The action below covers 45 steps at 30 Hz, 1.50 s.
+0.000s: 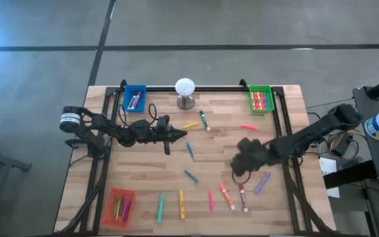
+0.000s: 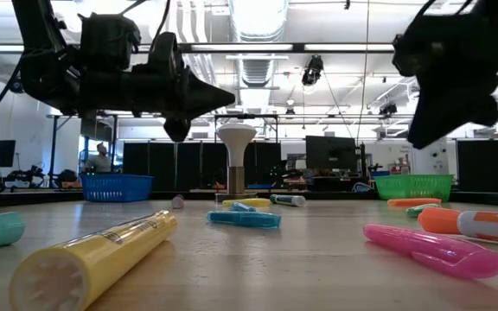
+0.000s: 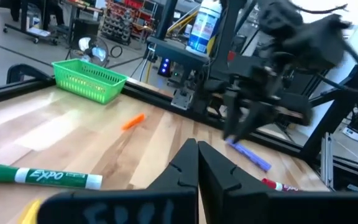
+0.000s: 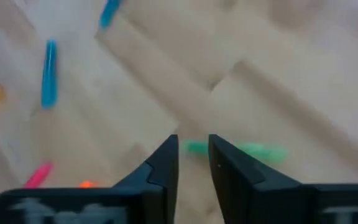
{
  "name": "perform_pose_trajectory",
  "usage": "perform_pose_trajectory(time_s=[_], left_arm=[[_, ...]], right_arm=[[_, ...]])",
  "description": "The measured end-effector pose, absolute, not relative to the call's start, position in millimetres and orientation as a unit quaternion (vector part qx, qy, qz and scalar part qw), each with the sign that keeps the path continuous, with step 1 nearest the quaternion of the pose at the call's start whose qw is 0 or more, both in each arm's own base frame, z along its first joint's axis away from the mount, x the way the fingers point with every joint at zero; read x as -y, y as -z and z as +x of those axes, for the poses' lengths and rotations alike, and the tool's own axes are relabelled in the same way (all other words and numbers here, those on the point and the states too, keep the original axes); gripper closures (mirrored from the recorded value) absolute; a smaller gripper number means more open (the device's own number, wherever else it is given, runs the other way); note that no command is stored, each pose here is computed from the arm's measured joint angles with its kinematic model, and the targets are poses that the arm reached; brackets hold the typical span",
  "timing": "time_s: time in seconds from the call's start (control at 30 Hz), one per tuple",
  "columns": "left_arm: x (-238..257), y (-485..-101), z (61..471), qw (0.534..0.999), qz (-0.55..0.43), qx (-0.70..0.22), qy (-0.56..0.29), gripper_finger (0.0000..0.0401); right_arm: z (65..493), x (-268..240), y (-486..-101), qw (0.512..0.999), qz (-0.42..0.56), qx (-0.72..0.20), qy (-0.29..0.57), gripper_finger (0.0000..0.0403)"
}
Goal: Pick & Place Markers
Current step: Put the orange marker pen into the blue bin
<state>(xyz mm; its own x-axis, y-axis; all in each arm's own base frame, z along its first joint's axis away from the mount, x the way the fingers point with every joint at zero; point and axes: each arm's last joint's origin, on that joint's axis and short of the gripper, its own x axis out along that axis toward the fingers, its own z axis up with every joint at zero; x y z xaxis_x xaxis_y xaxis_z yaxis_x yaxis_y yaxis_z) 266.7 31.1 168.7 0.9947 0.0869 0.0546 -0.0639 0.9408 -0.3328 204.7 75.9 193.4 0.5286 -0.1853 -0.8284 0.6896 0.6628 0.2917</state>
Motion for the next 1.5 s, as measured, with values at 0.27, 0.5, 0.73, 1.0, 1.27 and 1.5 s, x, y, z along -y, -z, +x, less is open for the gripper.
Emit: perform_pose_trajectory(time_s=[0.27,0.5,0.73,1.0,1.27,1.5], left_arm=[[-31,-167,266,0.985,-0.168,0.026,-0.040,0.0401],[-31,-166,266,0.984,-0.174,0.026,-0.039,0.0401],[-29,-164,264,0.982,-0.182,0.021,-0.038,0.0401],[-29,-164,264,0.982,-0.187,0.021,-0.037,0.0401],[-29,-161,262,0.980,-0.194,0.014,-0.038,0.0401],[-29,-157,260,0.981,-0.187,0.000,-0.041,0.0401]], right_arm=[[241,-137,-184,0.768,0.345,-0.476,0.254,0.0249],[270,-182,-186,0.727,0.355,-0.543,0.225,0.0210],[284,-204,-176,0.698,0.352,-0.566,0.264,0.0217],[292,-217,-150,0.660,0.350,-0.611,0.263,0.0243],[293,-219,-137,0.645,0.315,-0.659,0.227,0.0297],[295,-203,-166,0.697,0.273,-0.648,0.143,0.0350]])
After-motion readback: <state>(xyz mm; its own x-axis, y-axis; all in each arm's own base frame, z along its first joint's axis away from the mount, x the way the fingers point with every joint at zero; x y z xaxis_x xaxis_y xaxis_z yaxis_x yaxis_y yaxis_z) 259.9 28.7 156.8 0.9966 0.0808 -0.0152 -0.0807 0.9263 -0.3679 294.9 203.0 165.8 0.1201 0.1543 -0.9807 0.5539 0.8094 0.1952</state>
